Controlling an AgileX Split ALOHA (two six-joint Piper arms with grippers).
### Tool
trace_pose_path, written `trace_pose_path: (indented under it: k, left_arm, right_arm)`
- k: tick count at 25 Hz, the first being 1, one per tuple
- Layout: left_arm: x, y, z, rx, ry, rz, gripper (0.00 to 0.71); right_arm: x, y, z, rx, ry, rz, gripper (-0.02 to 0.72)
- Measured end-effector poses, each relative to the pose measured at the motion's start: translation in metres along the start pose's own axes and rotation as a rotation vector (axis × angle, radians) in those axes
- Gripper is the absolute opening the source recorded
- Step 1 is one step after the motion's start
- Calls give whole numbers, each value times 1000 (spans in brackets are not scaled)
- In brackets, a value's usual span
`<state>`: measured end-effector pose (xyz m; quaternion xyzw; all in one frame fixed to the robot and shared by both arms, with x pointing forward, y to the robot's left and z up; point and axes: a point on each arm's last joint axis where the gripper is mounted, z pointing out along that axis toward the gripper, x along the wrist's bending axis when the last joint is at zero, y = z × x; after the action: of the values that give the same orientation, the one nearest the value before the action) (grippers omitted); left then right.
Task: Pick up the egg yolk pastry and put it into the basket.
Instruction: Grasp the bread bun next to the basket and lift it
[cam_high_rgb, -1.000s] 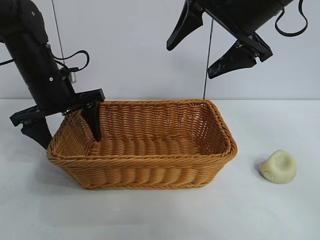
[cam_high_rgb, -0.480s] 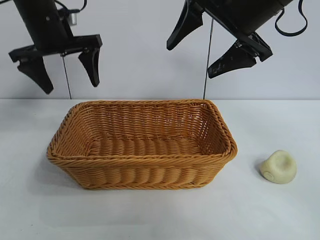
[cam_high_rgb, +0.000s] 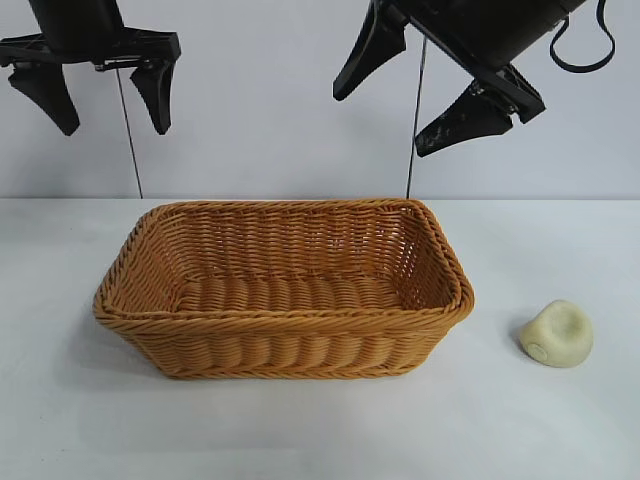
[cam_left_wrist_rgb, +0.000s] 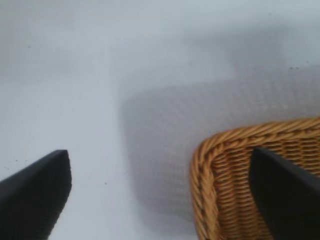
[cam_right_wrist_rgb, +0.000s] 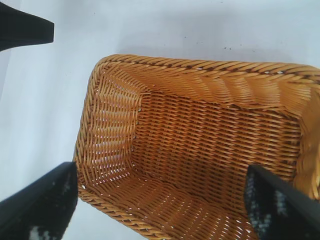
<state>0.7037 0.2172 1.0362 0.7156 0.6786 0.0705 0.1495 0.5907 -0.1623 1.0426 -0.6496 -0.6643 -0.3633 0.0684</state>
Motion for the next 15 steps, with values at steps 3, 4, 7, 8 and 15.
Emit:
trace_pose_path:
  k: [3,4,7,8,15]
  left_arm:
    - [32,3,-2,-7,26,-57,692]
    - [43,4,-3,-9,33,-79,692]
    - [69,4,-7,-15,41,-133,692]
    - [73,3,-7,-12,40,-144,692]
    - [62,-31,-29,44,26,-104,692]
  right_arm:
    - [0,0,0,0,0,0,644]
    - [0,0,0,0,0,0,644]
    - [0,0,0,0,0,0,644]
    - [0,0,0,0,0,0,644]
    - [0,0,0,-1,0,0,644]
